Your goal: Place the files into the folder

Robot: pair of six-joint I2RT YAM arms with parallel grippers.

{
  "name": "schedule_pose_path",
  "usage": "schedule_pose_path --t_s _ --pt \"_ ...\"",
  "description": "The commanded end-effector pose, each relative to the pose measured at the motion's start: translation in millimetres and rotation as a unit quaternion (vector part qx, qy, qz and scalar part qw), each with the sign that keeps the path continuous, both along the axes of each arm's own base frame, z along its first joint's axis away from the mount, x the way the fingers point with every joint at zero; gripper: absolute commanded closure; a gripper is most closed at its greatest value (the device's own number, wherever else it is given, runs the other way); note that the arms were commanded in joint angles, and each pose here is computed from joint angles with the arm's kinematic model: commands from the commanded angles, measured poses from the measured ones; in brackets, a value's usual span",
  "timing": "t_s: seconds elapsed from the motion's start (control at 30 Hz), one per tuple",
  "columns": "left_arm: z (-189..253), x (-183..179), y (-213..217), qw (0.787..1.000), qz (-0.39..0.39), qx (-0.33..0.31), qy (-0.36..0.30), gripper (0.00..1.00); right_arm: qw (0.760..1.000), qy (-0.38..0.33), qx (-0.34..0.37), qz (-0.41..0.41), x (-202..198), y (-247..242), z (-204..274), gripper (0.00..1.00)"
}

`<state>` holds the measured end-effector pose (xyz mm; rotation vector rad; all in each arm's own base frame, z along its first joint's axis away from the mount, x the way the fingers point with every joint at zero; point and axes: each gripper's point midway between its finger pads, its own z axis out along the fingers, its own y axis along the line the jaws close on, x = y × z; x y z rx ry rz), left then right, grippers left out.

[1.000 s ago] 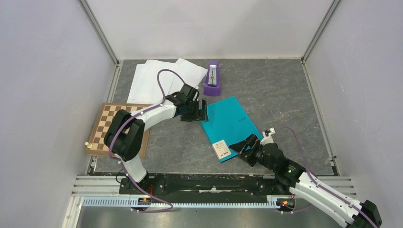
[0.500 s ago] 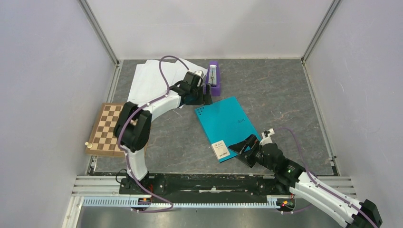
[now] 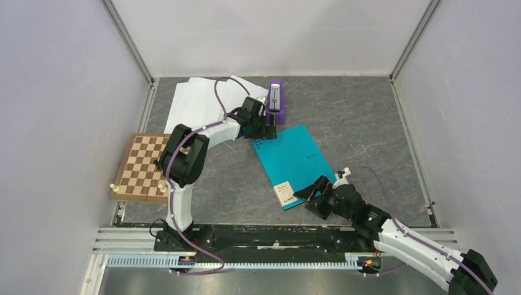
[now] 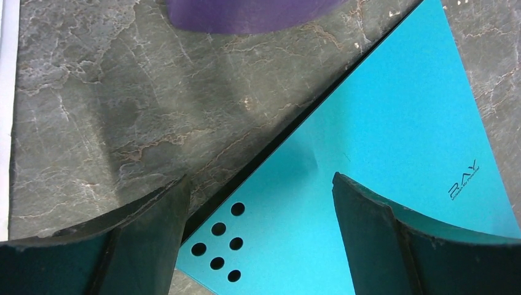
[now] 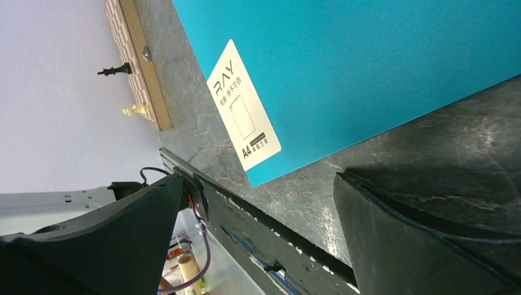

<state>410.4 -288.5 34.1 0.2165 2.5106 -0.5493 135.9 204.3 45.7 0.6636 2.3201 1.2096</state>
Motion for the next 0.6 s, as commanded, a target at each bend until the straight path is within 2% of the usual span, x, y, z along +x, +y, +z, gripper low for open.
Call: schedule_pose_path --t_s 0.0,0.3,0.57 --pt "-4 -11 5 1.000 -0.011 0.003 0.006 0.08 0.998 0.032 -0.047 0.020 -15 -11 -33 0.02" --pt "-2 -23 10 1.000 -0.004 0.001 0.015 0.09 1.000 -0.002 0.016 -0.014 0 -3 -20 0.02" --pt "-5 -29 12 1.000 0.001 -0.002 0.028 0.09 0.999 -0.012 0.036 -0.039 7 -5 -22 0.02"
